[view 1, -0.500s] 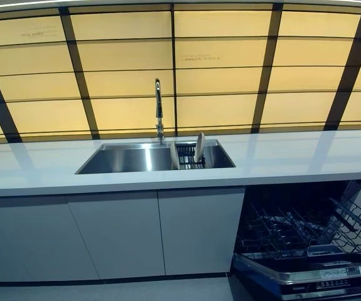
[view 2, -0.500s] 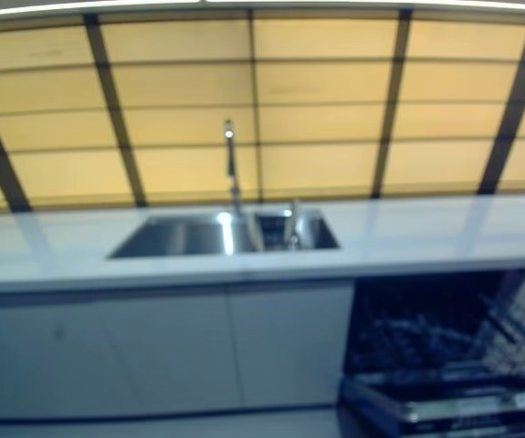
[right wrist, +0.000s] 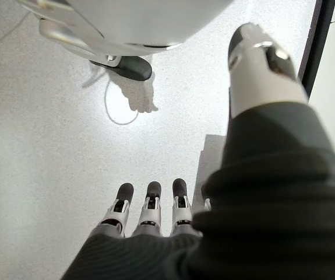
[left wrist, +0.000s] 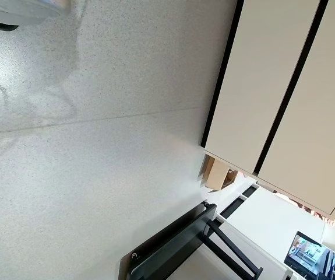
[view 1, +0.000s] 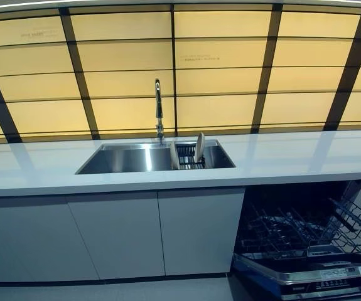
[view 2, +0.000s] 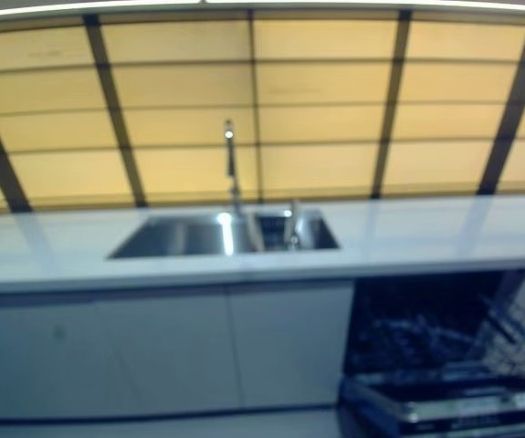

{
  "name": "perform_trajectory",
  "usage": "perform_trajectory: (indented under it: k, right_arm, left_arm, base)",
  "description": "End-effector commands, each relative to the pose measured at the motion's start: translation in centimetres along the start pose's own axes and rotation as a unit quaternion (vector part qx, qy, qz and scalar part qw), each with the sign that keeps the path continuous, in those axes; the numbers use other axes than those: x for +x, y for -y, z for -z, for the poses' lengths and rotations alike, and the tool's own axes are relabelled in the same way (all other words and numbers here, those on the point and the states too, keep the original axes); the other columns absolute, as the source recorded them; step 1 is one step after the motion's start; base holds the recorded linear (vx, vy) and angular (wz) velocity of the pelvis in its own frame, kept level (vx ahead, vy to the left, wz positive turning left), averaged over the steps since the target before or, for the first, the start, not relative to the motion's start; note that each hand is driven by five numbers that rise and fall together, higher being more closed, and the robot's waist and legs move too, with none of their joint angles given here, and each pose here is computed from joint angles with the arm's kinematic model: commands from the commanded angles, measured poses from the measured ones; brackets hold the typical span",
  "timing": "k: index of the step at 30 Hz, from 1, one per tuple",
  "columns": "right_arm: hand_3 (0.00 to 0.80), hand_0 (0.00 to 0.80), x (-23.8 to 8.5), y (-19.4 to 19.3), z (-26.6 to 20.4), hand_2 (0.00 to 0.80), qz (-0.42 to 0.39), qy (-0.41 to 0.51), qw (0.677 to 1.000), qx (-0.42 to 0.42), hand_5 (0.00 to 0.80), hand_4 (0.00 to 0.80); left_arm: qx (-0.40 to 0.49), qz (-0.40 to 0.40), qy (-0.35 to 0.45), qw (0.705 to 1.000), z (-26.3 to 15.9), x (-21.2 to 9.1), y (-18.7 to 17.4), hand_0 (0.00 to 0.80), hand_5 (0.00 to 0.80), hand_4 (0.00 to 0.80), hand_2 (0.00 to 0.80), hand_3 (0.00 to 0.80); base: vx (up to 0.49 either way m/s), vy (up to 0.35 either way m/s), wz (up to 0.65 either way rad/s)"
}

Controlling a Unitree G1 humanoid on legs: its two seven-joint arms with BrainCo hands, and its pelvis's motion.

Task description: Take plates into dishwasher

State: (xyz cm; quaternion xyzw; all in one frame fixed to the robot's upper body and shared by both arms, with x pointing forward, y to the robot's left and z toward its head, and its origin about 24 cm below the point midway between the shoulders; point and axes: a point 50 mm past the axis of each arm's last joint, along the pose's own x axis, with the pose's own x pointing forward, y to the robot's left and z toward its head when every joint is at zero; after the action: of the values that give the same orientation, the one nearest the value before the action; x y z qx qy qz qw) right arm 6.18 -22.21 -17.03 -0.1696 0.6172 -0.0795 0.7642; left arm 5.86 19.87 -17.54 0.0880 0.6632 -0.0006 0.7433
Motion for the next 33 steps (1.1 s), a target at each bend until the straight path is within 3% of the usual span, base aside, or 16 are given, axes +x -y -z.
perform_trajectory:
  k: [1,6,7,9,14,17,24,31,33]
  right_arm:
    - [0.0,0.0,-0.2,-2.0,-2.7,0.0,-0.028,0.028,0.999,-0.024,0.0,0.0]
    - [0.0,0.0,-0.2,-2.4,-3.1,0.0,-0.065,0.042,0.994,-0.072,0.0,0.0]
    - [0.0,0.0,-0.3,-2.7,-3.5,0.0,-0.098,0.055,0.987,-0.114,0.0,0.0]
    - [0.0,0.0,-0.7,-3.6,-4.5,0.0,-0.204,0.063,0.969,-0.121,0.0,0.0]
    - [0.0,0.0,-1.2,-3.0,-7.6,0.0,-0.272,0.129,0.94,-0.161,0.0,0.0]
    - [0.0,0.0,-1.9,-3.0,-8.2,0.0,-0.344,0.141,0.896,-0.241,0.0,0.0]
    - [0.0,0.0,-3.4,-4.1,-12.1,0.0,-0.347,0.218,0.873,-0.265,0.0,0.0]
    - [0.0,0.0,-2.8,-4.0,-11.3,0.0,-0.327,0.166,0.9,-0.233,0.0,0.0]
    - [0.0,0.0,-1.7,-3.1,-9.5,0.0,-0.289,0.114,0.93,-0.195,0.0,0.0]
  left_arm:
    - [0.007,0.004,0.001,1.0,-1.8,0.0,0.3,0.0,0.0,0.0,0.0,0.0]
    - [0.005,0.002,0.002,1.0,-1.9,0.0,0.4,0.0,0.0,0.0,0.0,0.0]
    - [0.004,0.001,0.003,1.0,-2.0,0.0,0.3,0.0,0.0,0.0,0.0,0.0]
    - [0.014,-0.003,0.004,1.0,-2.3,0.0,-0.3,0.0,0.0,0.0,0.0,0.0]
    - [0.041,-0.016,0.005,0.999,-2.4,-0.1,-1.8,0.0,0.0,0.0,0.0,0.0]
    - [0.061,-0.026,0.008,0.998,-2.7,-0.3,-3.1,0.0,0.0,0.0,0.0,0.0]
    - [0.083,-0.048,0.026,0.995,-4.4,-0.5,-4.1,0.0,0.0,0.0,0.0,0.0]
    - [0.067,-0.059,0.038,0.995,-4.7,-0.5,-4.0,0.0,0.0,0.0,0.0,0.0]
    - [0.037,-0.052,0.044,0.997,-4.7,-0.5,-3.4,0.0,0.0,0.0,0.0,0.0]
  base:
    - [0.0,0.0,0.0]
    - [0.0,0.0,0.0]
    - [0.0,0.0,0.0]
    - [0.002,-0.023,0.0]
    - [0.001,-0.065,0.02]
    - [-0.015,-0.085,0.02]
    - [-0.029,-0.113,0.03]
    - [0.027,-0.082,0.02]
    - [0.053,-0.019,0.09]
